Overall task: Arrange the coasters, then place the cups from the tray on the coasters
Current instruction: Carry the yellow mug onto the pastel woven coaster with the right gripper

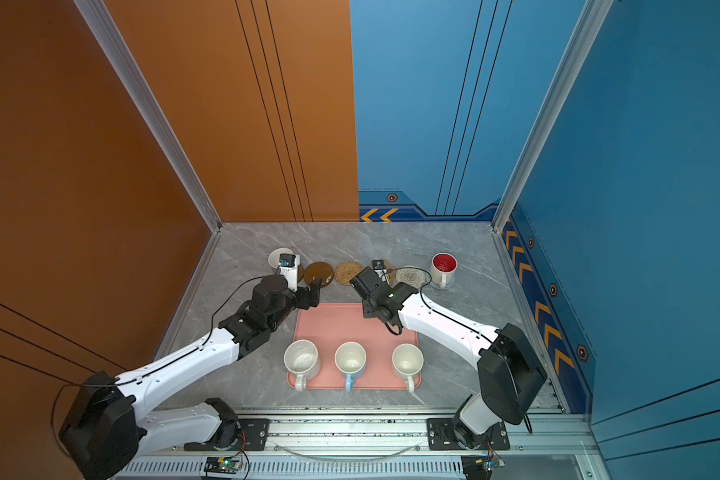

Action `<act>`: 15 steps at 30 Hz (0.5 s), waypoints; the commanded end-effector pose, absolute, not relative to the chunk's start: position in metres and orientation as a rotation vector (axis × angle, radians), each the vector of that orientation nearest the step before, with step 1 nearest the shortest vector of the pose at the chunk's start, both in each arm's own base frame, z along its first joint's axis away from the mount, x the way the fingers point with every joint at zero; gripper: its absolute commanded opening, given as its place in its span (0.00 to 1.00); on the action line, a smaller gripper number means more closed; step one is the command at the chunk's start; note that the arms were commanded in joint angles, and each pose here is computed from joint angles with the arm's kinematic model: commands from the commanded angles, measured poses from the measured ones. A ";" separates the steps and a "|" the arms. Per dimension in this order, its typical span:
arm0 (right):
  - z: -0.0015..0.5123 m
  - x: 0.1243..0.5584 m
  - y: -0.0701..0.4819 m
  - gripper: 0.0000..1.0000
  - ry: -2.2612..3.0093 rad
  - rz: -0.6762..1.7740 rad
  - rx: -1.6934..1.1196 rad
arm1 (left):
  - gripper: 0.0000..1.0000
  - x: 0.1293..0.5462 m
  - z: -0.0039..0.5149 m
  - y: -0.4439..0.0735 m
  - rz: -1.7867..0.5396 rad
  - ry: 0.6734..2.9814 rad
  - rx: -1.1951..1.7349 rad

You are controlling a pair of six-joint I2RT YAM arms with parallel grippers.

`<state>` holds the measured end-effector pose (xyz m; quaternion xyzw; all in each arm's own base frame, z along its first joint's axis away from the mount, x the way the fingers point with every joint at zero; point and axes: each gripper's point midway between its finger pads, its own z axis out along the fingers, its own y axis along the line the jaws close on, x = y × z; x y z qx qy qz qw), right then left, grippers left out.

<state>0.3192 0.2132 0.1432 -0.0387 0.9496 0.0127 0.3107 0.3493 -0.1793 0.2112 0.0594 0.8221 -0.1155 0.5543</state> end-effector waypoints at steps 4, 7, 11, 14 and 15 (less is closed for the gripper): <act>0.186 0.350 0.186 0.00 2.417 0.088 -0.009 | 0.91 0.349 0.217 -0.172 -0.280 1.919 0.107; 0.189 0.361 0.175 0.00 2.418 0.108 0.021 | 0.91 0.348 0.218 -0.171 -0.278 1.916 0.103; 0.188 0.377 0.159 0.00 2.425 0.102 0.056 | 0.91 0.348 0.219 -0.169 -0.276 1.912 0.098; 0.183 0.390 0.150 0.00 2.441 0.112 0.083 | 0.91 0.347 0.220 -0.168 -0.274 1.910 0.095; 0.180 0.394 0.148 0.00 2.450 0.120 0.092 | 0.91 0.347 0.219 -0.167 -0.273 1.911 0.094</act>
